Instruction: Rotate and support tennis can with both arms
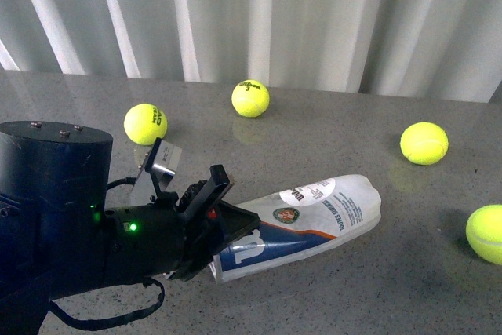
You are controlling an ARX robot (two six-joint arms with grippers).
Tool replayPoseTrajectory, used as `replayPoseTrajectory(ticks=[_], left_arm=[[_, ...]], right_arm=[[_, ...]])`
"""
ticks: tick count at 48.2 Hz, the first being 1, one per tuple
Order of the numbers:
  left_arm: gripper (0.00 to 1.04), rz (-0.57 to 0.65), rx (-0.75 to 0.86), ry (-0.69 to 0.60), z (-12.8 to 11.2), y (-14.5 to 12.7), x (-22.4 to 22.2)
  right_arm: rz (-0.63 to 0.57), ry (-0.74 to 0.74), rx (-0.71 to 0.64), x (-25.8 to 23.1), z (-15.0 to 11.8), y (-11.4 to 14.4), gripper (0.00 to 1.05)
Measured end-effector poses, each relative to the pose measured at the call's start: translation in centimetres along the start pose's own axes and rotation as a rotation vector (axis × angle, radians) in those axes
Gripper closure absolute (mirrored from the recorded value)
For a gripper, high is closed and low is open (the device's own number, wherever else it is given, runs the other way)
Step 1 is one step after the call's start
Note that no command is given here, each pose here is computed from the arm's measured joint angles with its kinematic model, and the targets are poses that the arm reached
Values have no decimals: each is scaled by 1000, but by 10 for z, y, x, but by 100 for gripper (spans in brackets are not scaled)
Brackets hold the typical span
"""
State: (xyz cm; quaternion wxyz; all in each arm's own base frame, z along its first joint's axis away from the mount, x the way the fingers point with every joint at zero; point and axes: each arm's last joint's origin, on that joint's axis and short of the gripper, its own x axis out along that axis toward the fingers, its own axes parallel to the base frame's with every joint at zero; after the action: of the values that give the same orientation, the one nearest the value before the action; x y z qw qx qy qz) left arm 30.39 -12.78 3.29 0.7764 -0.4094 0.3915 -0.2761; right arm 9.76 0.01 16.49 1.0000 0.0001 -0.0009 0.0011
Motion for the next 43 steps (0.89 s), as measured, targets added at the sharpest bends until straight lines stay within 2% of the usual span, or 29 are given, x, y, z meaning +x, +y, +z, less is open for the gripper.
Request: replayPoseTrajectory(ticks=[5, 16, 25, 31, 34, 38, 43], left_arm=[[101, -18, -10, -3, 2, -3, -3], [101, -24, 65, 13, 16, -31, -30], [101, 43, 266, 39, 44, -82, -56], [101, 208, 608, 48, 78, -157, -79], [101, 355, 841, 103, 87, -186, -83], [101, 450, 1031, 190, 90, -200, -81], [101, 601, 1329, 402, 92, -212, -66]], right_arm=[[0, 0, 0, 0, 0, 0, 7], [0, 0, 0, 0, 0, 0, 7], [0, 0, 0, 0, 0, 0, 7], [0, 0, 0, 0, 0, 0, 7], [0, 0, 0, 0, 0, 0, 7], [0, 0, 0, 0, 0, 0, 7], [0, 0, 0, 0, 0, 0, 7]])
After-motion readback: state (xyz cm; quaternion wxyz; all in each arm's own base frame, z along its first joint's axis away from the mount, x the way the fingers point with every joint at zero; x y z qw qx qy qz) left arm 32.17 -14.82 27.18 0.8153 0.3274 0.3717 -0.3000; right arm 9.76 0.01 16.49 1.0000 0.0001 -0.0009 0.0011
